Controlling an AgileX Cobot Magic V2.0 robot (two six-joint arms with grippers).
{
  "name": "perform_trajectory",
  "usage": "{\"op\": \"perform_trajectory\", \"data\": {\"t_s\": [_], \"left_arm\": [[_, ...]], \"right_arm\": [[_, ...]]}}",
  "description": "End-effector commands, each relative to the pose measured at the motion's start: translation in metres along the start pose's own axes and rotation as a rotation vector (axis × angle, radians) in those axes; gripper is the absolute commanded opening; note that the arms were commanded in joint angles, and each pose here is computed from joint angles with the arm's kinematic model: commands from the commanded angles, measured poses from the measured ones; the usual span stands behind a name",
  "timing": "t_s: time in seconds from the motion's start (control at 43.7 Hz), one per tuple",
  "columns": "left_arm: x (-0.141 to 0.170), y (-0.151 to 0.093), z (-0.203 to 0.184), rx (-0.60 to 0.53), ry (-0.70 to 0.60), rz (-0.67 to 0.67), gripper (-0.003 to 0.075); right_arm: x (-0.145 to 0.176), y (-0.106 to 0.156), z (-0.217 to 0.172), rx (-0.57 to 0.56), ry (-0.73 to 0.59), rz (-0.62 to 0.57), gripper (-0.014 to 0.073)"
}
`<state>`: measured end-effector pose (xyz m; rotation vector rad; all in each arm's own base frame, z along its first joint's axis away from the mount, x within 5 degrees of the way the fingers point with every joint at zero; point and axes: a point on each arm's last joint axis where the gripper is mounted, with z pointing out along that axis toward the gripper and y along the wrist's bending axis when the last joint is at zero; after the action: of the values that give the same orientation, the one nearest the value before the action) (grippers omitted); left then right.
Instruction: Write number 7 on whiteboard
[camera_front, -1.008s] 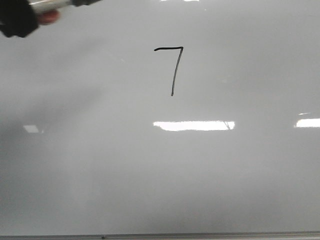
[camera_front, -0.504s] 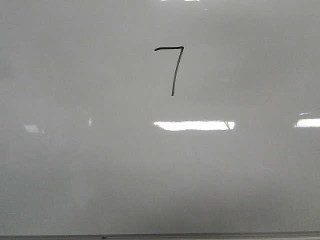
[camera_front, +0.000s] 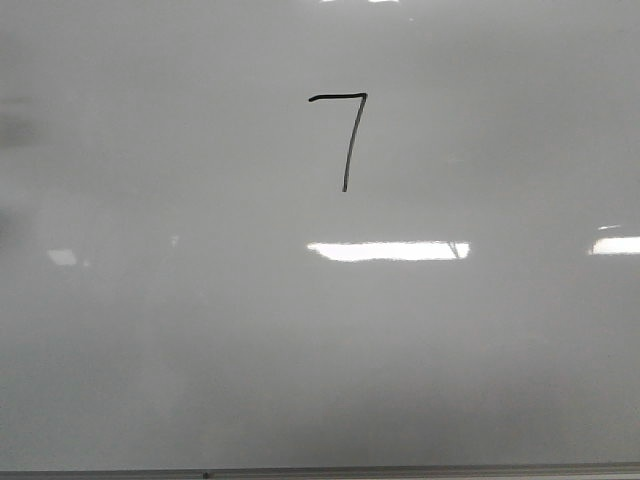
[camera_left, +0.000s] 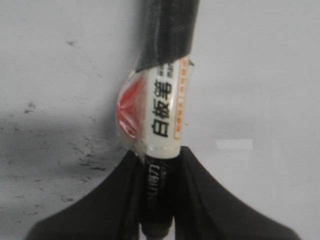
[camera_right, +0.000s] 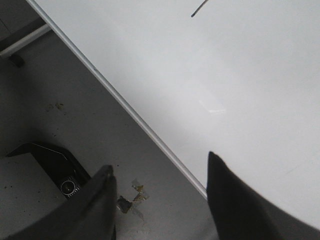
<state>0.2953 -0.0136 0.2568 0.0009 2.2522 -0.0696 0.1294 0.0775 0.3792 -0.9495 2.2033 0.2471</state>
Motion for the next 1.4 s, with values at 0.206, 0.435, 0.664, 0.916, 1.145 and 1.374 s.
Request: {"op": "perform_trajectory", "data": {"t_s": [0.206,0.435,0.664,0.916,1.145,1.374], "left_arm": [[-0.014,0.0,0.002,-0.001,-0.089,-0.026,0.03],[-0.012,0.0,0.003,0.0,-0.068,-0.026,0.0359],[-0.012,0.0,-0.027,-0.01,-0.018,0.047,0.0357],[-0.009,-0.008,-0.101,0.014,-0.014,0.104,0.0357],[0.013,-0.037,-0.171,0.167,-0.021,0.293,0.0357],[0.042,-0.033,-0.226,0.246,-0.079,0.29,0.0357]], "right_arm": [[-0.01,-0.003,-0.01,0.036,-0.087,0.002,0.0422],[-0.01,-0.003,-0.01,0.036,-0.088,0.002,0.0422],[-0.003,-0.005,-0.019,0.094,-0.077,0.065,0.0422],[0.015,-0.006,-0.049,0.209,-0.145,0.322,0.0422],[0.042,0.004,-0.054,0.214,-0.204,0.341,0.0422],[0.059,0.01,-0.056,0.215,-0.216,0.34,0.0422]]}}
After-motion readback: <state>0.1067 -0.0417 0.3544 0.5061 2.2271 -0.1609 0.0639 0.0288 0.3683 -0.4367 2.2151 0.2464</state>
